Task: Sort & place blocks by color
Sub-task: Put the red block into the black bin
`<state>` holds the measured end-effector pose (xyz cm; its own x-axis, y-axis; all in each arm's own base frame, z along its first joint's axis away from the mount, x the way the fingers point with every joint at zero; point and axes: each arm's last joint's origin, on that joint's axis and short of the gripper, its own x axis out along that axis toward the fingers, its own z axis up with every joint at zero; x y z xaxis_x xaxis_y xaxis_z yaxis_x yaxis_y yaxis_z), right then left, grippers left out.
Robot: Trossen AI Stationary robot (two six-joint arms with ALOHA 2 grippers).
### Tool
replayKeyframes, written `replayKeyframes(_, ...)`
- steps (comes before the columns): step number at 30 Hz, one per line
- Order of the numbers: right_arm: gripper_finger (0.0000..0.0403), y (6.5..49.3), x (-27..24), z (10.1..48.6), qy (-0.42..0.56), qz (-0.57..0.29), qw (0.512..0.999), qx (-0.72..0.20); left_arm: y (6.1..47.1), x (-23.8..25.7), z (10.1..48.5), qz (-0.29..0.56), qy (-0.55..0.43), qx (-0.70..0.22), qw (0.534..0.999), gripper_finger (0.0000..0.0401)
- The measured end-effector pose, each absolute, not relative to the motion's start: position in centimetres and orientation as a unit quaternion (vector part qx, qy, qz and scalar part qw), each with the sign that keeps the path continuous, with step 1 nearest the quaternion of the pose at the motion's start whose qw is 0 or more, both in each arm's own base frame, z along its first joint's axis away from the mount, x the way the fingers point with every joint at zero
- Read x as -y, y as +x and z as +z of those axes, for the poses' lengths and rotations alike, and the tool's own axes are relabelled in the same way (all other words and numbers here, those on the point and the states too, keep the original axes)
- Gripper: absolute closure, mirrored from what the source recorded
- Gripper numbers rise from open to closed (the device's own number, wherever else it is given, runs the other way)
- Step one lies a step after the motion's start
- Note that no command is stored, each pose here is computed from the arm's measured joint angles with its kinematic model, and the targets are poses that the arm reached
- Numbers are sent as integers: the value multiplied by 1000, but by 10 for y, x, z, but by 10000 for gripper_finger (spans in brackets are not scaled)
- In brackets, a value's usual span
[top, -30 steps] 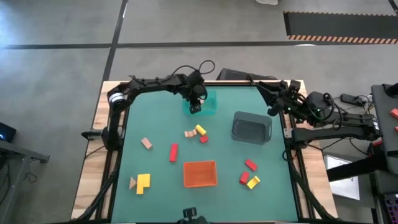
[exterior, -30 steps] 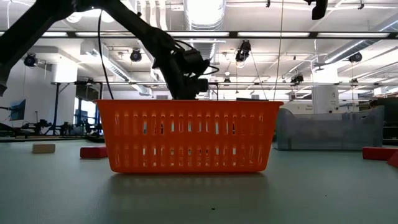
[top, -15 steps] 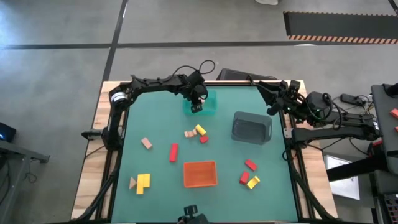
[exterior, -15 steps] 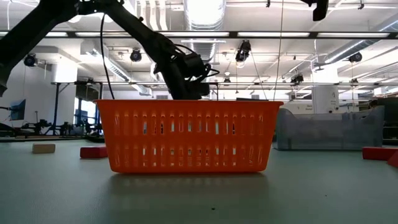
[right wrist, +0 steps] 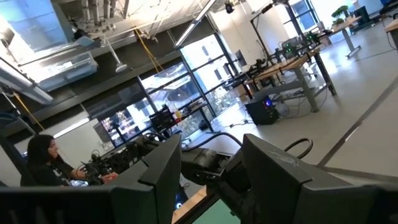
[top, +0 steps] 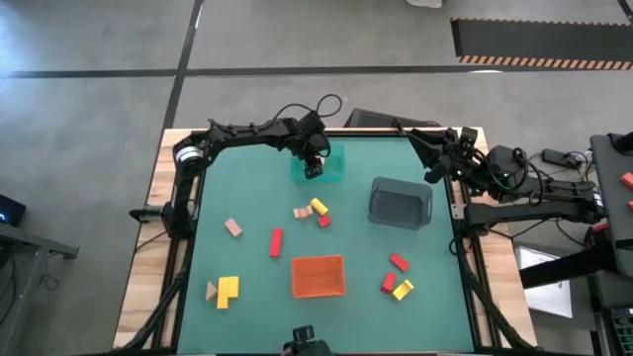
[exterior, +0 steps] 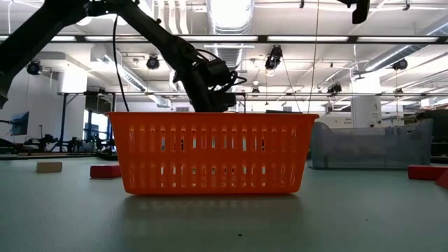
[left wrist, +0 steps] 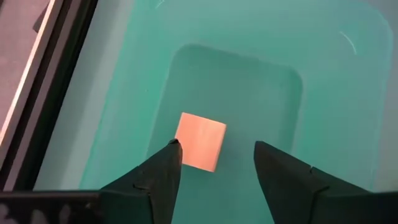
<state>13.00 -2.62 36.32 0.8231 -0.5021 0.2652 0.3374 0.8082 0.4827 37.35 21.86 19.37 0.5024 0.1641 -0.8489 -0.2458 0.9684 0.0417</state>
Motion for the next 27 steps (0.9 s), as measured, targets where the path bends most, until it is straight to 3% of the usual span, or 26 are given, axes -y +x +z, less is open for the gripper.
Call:
replayKeyframes(8, 241, 130, 26, 363, 243, -219, 924, 200, 367, -214, 221, 127, -30, -459, 879, 203)
replayKeyframes(19, 241, 153, 25, 353, 343, -150, 913, 165, 330, -168, 337, 156, -46, -315, 935, 203)
replayKeyframes(27, 241, 173, 23, 342, 424, -78, 895, 111, 298, -127, 394, 149, -85, -226, 959, 202)
